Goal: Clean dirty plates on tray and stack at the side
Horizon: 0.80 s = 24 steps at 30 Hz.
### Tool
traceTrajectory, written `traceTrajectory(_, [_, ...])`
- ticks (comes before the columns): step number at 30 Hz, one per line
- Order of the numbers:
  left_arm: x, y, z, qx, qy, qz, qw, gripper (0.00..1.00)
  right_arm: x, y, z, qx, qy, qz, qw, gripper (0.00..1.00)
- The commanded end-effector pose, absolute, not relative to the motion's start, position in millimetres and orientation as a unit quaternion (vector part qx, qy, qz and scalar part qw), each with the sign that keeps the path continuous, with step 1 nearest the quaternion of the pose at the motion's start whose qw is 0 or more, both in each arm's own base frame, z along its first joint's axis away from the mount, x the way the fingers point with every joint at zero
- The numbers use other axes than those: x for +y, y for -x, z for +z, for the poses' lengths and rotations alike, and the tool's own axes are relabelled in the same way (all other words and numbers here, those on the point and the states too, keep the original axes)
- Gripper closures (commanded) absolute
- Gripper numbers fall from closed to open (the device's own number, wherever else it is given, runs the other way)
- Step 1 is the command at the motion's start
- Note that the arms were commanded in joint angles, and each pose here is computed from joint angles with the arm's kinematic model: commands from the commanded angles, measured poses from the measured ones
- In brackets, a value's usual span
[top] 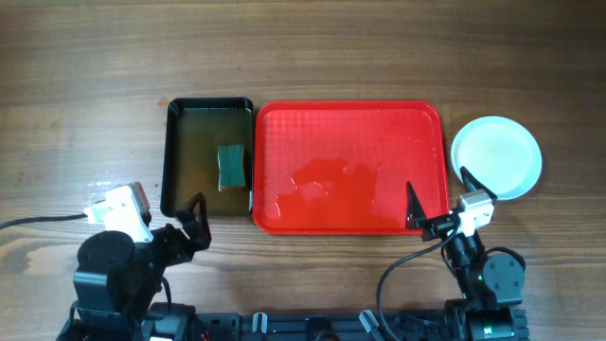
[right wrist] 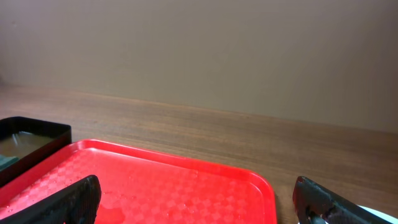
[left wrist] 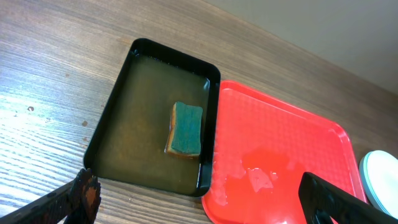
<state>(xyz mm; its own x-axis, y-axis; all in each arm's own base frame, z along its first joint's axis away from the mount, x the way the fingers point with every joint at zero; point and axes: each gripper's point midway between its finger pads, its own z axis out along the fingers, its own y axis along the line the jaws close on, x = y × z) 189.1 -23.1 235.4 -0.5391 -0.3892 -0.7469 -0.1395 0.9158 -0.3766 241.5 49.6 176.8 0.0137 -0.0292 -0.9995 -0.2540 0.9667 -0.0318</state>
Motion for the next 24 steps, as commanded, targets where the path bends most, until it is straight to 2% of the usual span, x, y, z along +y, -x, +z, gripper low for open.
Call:
traceTrajectory(1, [-20, -189, 236, 0.865, 0.156, -0.131, 0.459, 0.0, 52, -240, 178, 0.695, 0.102, 0.088, 0.707, 0.0])
traceTrajectory(16, [-20, -189, 235, 0.865, 0.156, -0.131, 0.458, 0.0, 52, -240, 178, 0.695, 0.102, 0.088, 0.707, 0.01])
traceTrajectory(21, [-8, -185, 211, 0.865, 0.153, -0.098, 0.467, 0.0, 52, -240, 178, 0.695, 0.102, 0.088, 0.707, 0.0])
traceTrajectory(24, [-8, -199, 189, 0.84, 0.153, -0.108, 0.51, 0.0, 52, -240, 178, 0.695, 0.102, 0.088, 0.707, 0.0])
